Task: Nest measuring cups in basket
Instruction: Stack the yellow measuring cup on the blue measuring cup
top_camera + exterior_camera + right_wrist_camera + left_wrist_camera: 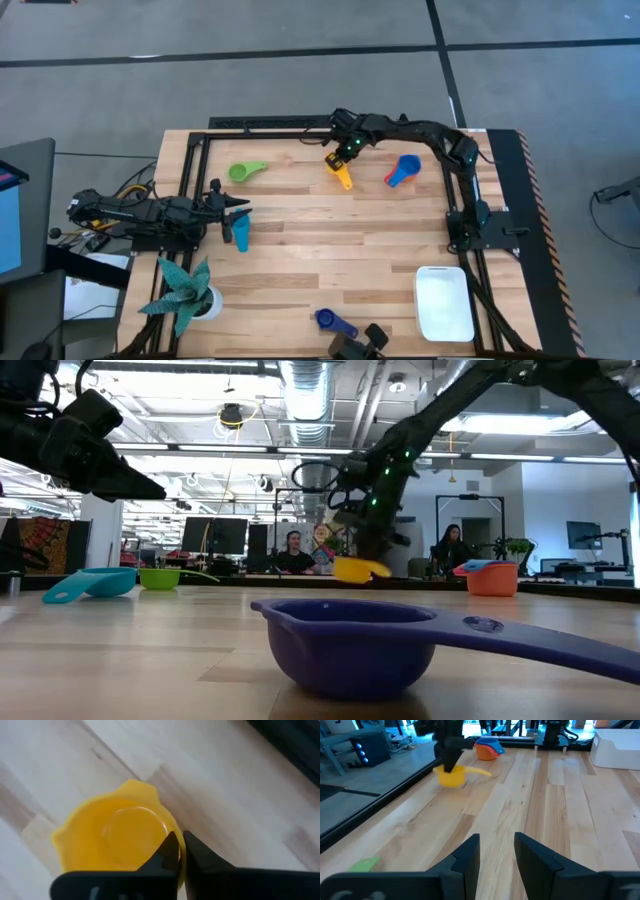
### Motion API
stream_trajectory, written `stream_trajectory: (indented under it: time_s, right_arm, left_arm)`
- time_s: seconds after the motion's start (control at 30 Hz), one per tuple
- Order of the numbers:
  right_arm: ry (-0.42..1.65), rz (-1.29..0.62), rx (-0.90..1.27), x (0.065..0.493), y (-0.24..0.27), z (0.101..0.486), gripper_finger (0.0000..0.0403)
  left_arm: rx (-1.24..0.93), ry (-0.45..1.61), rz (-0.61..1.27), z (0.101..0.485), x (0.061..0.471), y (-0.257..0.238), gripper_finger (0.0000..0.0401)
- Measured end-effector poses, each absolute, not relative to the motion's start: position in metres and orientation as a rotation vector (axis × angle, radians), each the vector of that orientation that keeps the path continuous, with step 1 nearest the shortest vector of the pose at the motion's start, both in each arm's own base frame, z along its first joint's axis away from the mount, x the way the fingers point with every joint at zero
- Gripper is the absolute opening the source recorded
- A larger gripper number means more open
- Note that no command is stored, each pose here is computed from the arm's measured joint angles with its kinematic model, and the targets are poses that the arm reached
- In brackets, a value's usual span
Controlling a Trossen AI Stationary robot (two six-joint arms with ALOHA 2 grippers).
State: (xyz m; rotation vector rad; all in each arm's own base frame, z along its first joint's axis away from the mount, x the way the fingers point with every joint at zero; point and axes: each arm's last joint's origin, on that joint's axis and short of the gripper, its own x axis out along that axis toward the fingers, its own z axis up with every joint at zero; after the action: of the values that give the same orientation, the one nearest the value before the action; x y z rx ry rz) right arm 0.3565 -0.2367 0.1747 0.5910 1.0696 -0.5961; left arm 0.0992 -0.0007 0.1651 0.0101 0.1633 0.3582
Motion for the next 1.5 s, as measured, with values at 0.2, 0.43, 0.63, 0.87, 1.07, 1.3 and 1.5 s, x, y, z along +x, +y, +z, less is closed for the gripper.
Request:
stream_trajectory:
  time_s: [0.2, 0.43, 0.63, 0.87, 1.07, 1.3, 1.5]
  right_arm:
    - [1.024, -0.701, 0.603, 0.323, -0.225, 0.217, 0.0026]
    - [0.898, -0.950, 0.712, 0.243, -0.194, 0.251, 0.0020]
    - [0.805, -1.077, 0.739, 0.197, -0.163, 0.264, 0.0026]
    - [0.772, -1.124, 0.768, 0.173, -0.143, 0.269, 0.0019]
    - [0.743, -1.170, 0.802, 0.170, -0.142, 0.271, 0.0030]
    - [0.762, -1.166, 0.829, 0.174, -0.136, 0.268, 0.0016]
    - [0.835, -1.207, 0.811, 0.170, -0.131, 0.265, 0.0031]
  left_arm:
    - [0.010, 0.163, 0.358, 0.165, 0.099, -0.001, 0.0112]
    - [0.010, 0.163, 0.359, 0.165, 0.099, -0.001, 0.0112]
    - [0.010, 0.163, 0.359, 0.165, 0.099, -0.001, 0.0112]
    - [0.010, 0.163, 0.359, 0.165, 0.099, -0.001, 0.0112]
    - [0.010, 0.163, 0.359, 0.165, 0.099, -0.001, 0.0112]
    - [0.010, 0.163, 0.359, 0.165, 0.099, -0.001, 0.0112]
    - [0.010, 0.163, 0.359, 0.165, 0.099, -0.001, 0.0112]
